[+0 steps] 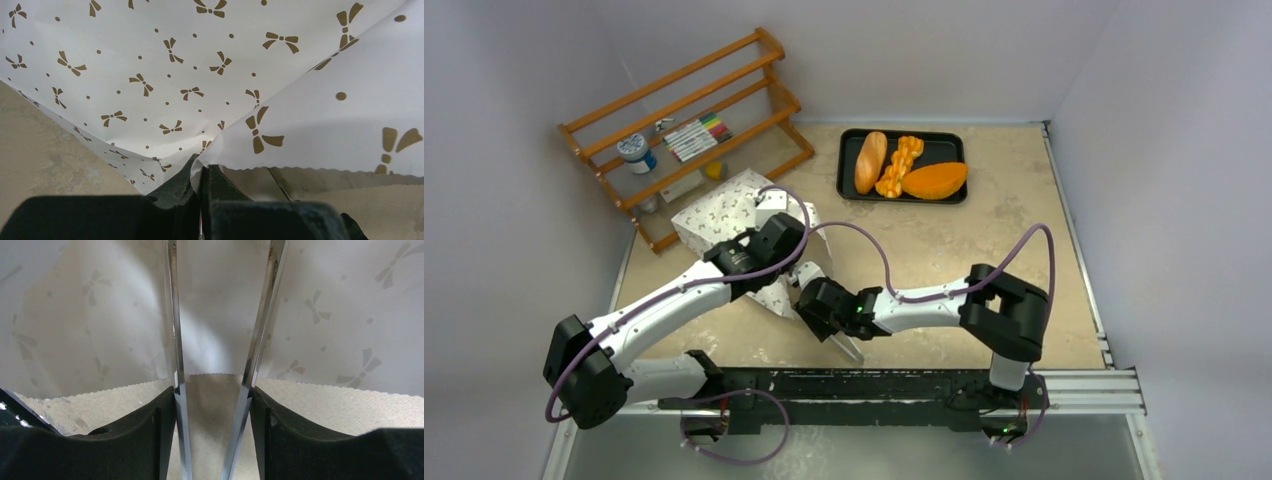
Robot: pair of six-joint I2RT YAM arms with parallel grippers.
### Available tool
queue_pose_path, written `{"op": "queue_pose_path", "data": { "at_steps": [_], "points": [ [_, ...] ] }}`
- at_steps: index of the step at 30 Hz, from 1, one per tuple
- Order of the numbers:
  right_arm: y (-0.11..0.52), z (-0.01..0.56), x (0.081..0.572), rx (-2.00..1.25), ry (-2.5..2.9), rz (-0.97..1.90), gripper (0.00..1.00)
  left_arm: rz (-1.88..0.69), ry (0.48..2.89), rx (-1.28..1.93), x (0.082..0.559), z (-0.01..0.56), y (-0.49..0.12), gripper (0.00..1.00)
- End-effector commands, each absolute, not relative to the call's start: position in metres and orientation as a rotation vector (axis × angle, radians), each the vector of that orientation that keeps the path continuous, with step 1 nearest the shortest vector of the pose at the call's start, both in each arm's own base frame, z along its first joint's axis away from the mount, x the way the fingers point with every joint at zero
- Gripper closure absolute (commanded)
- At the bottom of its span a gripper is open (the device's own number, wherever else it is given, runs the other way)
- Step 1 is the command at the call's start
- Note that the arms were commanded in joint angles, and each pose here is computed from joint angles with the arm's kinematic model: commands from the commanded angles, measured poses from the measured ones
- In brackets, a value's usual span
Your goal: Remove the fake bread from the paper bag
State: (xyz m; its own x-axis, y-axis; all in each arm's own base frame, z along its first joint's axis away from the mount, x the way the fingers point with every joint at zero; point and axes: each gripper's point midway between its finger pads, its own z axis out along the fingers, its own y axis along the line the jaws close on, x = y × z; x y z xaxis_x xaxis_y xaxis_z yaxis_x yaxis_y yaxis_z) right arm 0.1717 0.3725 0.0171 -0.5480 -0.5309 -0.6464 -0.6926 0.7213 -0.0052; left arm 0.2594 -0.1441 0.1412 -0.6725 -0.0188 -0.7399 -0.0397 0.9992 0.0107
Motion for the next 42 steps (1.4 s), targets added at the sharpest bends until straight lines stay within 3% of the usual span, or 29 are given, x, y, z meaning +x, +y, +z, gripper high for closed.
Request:
{"op": "queue_pose_path", "data": {
  "at_steps": [1, 7, 14, 22, 42],
  "points": [
    [0.366, 0.008, 0.193, -0.876, 2.313, 0.248, 0.44, -0.085, 2.257, -0.071, 0.262, 0.165, -0.159, 1.0],
    [0.375, 0.004, 0.201, -0.874, 2.315, 0.232, 0.49, -0.085, 2.256, -0.072, 0.261, 0.165, -0.159, 1.0],
    [0.372, 0.008, 0.203, -0.858, 2.33, 0.253, 0.72, -0.062, 2.246, -0.078, 0.262, 0.166, -0.155, 1.0],
    [0.368, 0.019, 0.202, -0.843, 2.335, 0.263, 0.87, -0.008, 2.226, -0.096, 0.263, 0.171, -0.146, 1.0],
    [0.325, 0.076, 0.189, -0.673, 2.36, 0.271, 0.95, 0.239, 2.168, -0.173, 0.28, 0.176, -0.121, 1.0]
  ]
}}
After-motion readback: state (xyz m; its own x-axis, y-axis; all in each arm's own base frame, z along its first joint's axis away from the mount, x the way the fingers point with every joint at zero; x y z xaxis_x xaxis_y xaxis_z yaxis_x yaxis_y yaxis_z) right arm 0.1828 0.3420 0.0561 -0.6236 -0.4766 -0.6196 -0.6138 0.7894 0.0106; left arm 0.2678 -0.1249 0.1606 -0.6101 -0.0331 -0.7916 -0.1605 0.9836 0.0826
